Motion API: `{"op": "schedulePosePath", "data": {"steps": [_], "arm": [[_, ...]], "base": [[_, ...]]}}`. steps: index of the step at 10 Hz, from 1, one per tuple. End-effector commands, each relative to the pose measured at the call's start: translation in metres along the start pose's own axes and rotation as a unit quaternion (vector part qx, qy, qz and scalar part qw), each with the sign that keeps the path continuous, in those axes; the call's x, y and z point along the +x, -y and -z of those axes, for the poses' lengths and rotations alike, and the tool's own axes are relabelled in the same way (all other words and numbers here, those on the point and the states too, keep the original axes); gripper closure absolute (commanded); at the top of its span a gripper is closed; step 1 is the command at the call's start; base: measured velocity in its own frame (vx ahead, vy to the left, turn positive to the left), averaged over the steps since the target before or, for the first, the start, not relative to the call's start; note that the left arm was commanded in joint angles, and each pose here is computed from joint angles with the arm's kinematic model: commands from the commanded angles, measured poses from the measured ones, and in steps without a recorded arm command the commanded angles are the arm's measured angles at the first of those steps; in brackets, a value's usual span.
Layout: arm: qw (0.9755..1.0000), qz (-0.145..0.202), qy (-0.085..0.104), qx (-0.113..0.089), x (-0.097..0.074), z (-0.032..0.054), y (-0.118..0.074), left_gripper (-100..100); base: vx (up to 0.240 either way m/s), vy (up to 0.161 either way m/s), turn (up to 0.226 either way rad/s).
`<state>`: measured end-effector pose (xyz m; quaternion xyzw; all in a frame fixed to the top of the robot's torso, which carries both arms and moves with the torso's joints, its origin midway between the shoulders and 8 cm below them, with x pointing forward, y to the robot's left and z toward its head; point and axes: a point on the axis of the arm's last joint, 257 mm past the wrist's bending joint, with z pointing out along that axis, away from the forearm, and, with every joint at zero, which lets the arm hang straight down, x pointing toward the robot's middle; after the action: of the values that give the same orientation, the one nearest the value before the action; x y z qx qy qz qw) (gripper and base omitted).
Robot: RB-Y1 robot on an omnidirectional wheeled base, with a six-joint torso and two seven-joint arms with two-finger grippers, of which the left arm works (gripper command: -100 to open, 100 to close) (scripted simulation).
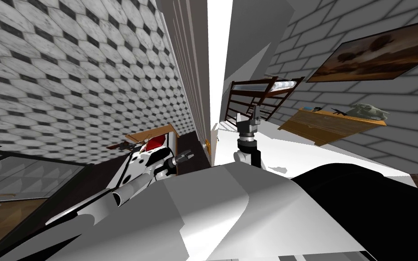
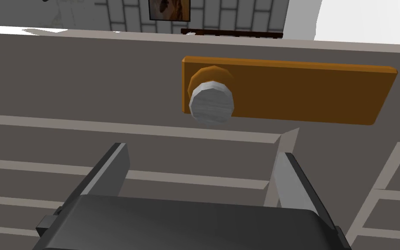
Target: Push the door open
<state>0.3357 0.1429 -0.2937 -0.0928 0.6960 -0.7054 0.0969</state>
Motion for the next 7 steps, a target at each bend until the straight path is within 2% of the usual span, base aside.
{"op": "schedulePosePath", "data": {"steps": [1,3,7], "arm": [[1.0000,0.000,0.000,0.000,0.000,0.0000,0.000,-100],[1.0000,0.001,0.006,0.000,-0.004,-0.0043,-0.001,-100],[0.9998,0.003,0.018,0.000,-0.013,-0.0136,-0.002,-100]], "base": [[-0.001,-0.005,0.011],[0.027,-0.122,-0.057],[0.070,-0.173,-0.065]]}}
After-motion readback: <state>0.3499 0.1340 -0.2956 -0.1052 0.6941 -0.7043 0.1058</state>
